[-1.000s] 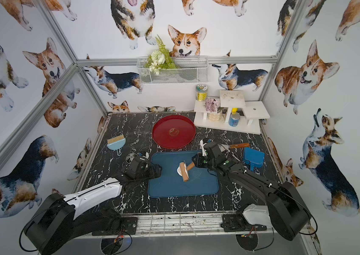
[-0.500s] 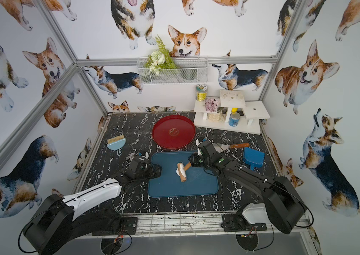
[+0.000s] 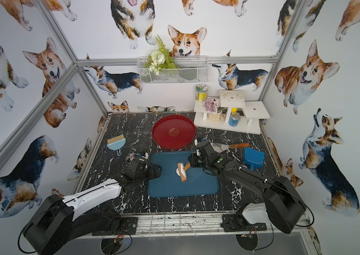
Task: Roll out the dumpling wrappers from the dough
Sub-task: Flatten out the dough on the work surface.
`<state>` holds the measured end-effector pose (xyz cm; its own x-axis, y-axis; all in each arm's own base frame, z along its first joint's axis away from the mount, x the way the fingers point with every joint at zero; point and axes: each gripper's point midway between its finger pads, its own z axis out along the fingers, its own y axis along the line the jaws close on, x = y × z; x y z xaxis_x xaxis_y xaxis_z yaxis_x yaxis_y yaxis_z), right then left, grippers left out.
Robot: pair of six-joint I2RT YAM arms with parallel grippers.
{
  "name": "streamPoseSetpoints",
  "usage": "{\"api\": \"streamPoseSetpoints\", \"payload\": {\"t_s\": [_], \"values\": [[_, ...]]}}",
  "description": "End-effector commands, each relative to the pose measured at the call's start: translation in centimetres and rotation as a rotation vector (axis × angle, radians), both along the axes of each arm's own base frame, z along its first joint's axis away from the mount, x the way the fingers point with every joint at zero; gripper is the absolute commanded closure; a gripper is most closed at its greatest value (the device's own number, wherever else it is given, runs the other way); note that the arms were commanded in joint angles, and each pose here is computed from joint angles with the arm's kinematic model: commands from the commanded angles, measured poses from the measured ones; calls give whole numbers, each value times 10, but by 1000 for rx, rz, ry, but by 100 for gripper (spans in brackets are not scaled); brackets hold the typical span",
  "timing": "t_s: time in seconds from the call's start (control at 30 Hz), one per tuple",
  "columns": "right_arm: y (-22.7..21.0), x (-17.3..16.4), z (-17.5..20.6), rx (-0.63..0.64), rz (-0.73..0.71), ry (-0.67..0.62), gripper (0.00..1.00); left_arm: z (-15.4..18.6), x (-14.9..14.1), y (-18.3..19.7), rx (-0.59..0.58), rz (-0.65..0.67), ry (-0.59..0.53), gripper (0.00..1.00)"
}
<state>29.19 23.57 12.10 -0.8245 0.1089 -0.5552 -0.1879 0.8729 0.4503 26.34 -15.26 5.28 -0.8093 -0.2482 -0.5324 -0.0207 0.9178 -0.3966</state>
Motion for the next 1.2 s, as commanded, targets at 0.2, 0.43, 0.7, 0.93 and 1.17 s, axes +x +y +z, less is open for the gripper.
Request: {"api": "streamPoseSetpoints", "payload": {"t_s": [0.2,0.43,0.7,0.93,1.17], "values": [[-21,-18,-31,-162,-4,97,100,4,2,-1,-4,2,-11,6],[-26,-17,-31,-187,-8,97,100,4,4,-2,-5,-2,-12,6],[-69,-13,-28,-238,-84,88,100,7,3,2,7,8,-23,6],[-80,-18,-30,-262,-92,90,100,8,3,3,6,13,-28,6],[-65,-16,-23,-181,-61,79,100,16,8,17,83,46,-48,5]]}}
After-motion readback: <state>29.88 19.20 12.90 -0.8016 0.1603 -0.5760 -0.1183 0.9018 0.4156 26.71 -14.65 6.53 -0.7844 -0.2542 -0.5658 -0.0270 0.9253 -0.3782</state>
